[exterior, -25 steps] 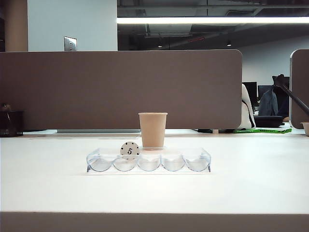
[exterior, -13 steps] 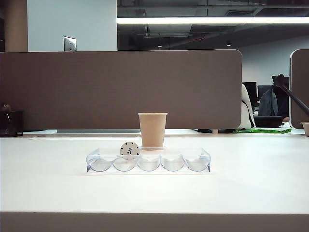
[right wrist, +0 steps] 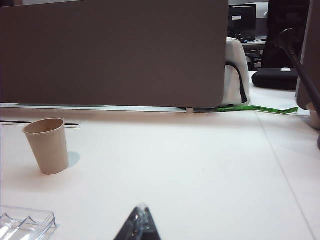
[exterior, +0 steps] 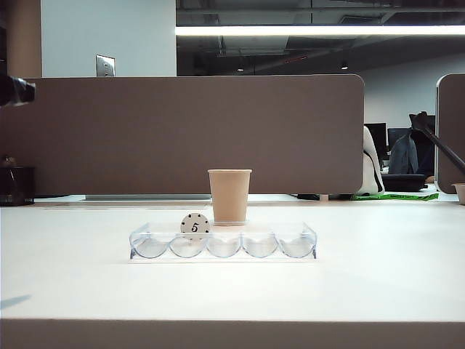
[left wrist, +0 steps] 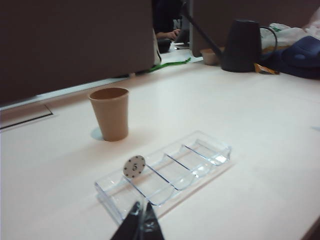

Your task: Pick up the chip with the greater value and put it into the paper cup.

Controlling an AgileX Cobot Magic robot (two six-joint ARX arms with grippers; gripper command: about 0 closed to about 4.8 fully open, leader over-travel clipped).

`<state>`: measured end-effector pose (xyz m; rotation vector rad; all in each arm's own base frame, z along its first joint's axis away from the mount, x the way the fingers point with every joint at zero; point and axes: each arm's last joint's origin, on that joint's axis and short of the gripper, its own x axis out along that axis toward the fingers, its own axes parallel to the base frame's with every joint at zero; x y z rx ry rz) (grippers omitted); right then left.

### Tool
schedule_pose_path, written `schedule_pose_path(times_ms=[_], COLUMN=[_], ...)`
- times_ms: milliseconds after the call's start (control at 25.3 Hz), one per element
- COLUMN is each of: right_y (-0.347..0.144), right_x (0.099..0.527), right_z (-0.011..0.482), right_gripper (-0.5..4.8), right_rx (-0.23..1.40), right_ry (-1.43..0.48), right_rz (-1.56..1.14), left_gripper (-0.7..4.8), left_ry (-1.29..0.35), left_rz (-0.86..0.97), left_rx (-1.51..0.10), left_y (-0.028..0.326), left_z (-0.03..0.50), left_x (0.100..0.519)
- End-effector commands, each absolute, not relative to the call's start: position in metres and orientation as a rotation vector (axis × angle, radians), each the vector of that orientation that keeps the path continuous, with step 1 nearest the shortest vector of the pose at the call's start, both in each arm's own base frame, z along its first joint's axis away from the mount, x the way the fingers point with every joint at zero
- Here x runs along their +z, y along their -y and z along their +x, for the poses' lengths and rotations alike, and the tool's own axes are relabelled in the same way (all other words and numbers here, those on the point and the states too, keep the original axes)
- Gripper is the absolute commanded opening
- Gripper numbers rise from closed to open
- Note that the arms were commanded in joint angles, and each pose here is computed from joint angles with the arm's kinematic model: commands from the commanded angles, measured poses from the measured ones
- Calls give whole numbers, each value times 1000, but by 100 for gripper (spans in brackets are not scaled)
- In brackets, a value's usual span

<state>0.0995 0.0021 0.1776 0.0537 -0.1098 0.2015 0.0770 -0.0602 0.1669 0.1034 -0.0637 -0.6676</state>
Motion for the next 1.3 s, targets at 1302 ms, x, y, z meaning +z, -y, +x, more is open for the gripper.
schedule_pose_path(times_ms=[1302], right_y=[-3], right_x=[176], right_z=[100], right_gripper=[-5], right_rx=[216], right_ry=[100], right_rz=[4], left_gripper=[-6], left_ry=[79], left_rz=[35], left_rx=[-32], left_y=[-4], left_z=[97], left_x=[173])
